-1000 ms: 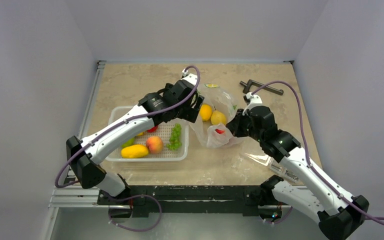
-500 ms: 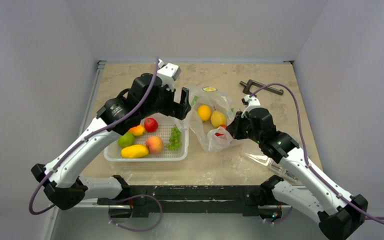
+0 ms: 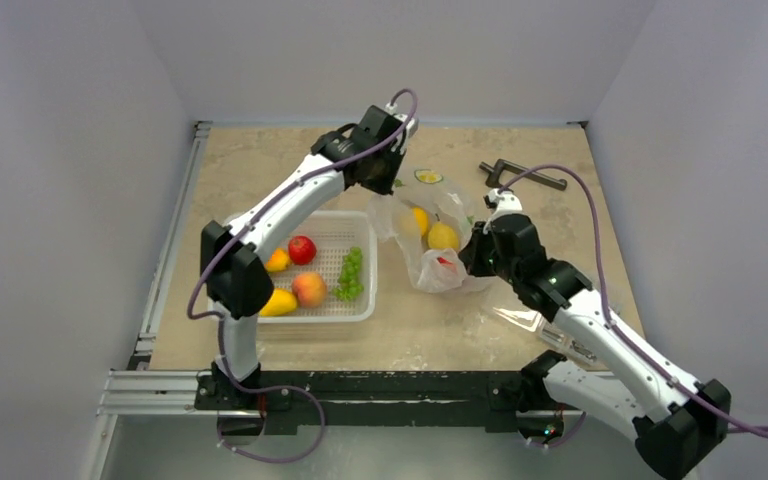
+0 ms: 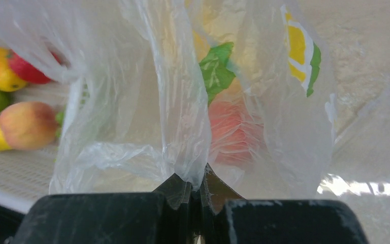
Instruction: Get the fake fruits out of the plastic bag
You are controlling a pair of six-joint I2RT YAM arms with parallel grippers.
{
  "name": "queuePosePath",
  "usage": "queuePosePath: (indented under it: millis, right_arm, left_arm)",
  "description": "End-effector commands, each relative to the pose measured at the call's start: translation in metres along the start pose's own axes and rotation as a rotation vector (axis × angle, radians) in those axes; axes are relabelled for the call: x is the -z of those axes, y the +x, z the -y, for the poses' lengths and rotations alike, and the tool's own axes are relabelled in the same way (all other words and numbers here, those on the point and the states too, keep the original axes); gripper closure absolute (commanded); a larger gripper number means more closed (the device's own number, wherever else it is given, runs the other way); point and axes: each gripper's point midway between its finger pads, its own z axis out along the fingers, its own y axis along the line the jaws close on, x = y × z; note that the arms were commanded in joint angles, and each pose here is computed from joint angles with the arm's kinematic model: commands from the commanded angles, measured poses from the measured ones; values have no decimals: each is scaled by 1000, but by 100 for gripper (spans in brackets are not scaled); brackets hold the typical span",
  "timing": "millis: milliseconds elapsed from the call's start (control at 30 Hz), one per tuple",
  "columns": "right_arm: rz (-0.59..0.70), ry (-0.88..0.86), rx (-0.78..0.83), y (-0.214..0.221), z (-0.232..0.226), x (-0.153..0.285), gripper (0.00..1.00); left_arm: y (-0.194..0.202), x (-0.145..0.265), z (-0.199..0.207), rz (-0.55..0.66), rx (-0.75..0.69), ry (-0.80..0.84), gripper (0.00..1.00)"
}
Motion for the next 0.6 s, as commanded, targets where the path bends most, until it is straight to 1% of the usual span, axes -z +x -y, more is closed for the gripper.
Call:
queuePosePath:
  millis: [0, 67, 133, 233, 333, 400, 467, 567]
  right_arm:
    - [-52, 323, -37, 9, 50, -16, 100]
    - [-45, 486, -60, 9, 73, -15, 100]
    - [25, 614, -85, -5, 89, -5, 100]
    - [166, 634, -91, -50, 85, 5, 100]
    - [262, 652, -62, -92, 78, 21, 100]
    - [288, 658, -21, -112, 74, 30, 100]
    - [301, 645, 8, -122, 70, 37, 100]
    - [276, 560, 38, -111, 63, 30, 100]
  left_arm:
    - [-64, -5, -20, 116, 62, -161, 100]
    - [-93, -4, -20, 199, 127, -175, 100]
    - [-120, 2, -13, 289, 182, -147, 100]
    - [-160, 17, 21, 407, 202, 69, 100]
    - [-178, 41, 44, 469, 198, 210, 100]
    - [-174, 46, 48, 456, 189, 239, 100]
    - [-160, 42, 47, 413, 173, 245, 100]
    - [-120, 23, 31, 304, 162, 192, 100]
